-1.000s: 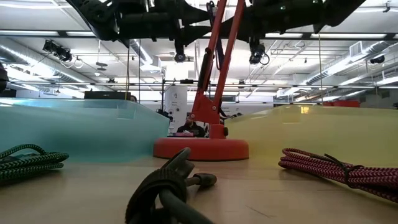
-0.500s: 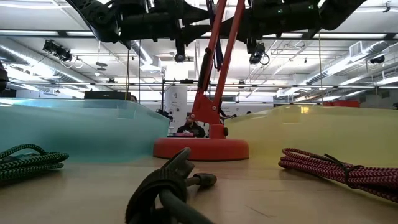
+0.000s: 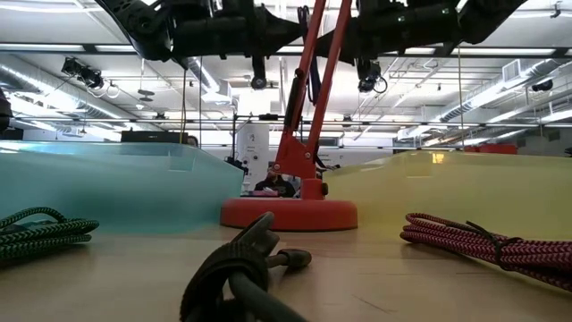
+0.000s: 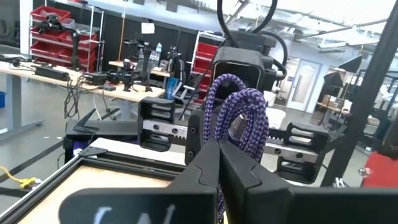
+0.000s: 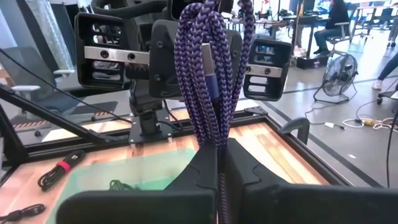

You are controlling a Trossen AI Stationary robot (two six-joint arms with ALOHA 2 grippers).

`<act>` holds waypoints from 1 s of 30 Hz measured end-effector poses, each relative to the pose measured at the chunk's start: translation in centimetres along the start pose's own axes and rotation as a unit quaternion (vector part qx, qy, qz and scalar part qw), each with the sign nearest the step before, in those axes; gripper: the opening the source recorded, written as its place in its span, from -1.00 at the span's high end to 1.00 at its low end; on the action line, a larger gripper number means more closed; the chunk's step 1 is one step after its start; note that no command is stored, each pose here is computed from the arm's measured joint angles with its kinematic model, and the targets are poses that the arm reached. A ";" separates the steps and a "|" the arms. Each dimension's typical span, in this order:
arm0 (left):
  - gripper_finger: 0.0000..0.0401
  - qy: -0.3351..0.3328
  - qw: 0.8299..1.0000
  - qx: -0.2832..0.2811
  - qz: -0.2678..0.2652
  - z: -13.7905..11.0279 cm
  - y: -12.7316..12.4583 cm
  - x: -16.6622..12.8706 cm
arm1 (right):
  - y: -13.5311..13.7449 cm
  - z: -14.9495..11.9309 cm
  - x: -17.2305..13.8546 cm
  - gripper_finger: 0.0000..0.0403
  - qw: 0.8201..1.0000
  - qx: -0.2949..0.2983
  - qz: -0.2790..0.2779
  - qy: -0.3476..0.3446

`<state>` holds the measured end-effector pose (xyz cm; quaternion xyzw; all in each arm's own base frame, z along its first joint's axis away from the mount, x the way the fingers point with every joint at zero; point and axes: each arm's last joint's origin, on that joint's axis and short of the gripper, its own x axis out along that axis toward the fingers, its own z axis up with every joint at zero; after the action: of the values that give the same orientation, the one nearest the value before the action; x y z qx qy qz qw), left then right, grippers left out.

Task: Pick & Place USB Port
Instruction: Put the blue patterned charger cable into the blue bin

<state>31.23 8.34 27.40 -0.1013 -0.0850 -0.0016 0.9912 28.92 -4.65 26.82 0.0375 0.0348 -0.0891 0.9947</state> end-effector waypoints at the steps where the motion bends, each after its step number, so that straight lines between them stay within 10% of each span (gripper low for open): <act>1: 0.99 0.002 1.000 -0.002 0.005 0.0 0.2 0.0 | -0.1 0.0 0.0 1.00 1.000 0.000 -0.001 0.002; 16: 0.99 0.063 0.994 -0.036 0.084 -0.7 3.7 -1.2 | -1.9 -0.4 0.0 0.99 0.999 0.012 -0.042 0.023; 24: 0.86 0.074 0.995 -0.062 -0.034 -0.5 2.6 -1.0 | -2.4 0.0 0.0 0.99 0.999 0.016 -0.038 0.005; 30: 0.60 0.058 0.998 0.004 -0.007 -0.9 0.7 -0.3 | -2.1 0.4 0.0 0.99 1.000 0.025 -0.014 -0.012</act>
<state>31.14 8.89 26.33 -0.0960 -0.0277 -0.0137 0.9949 28.54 -6.73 27.03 0.0606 0.0209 -0.1044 0.9925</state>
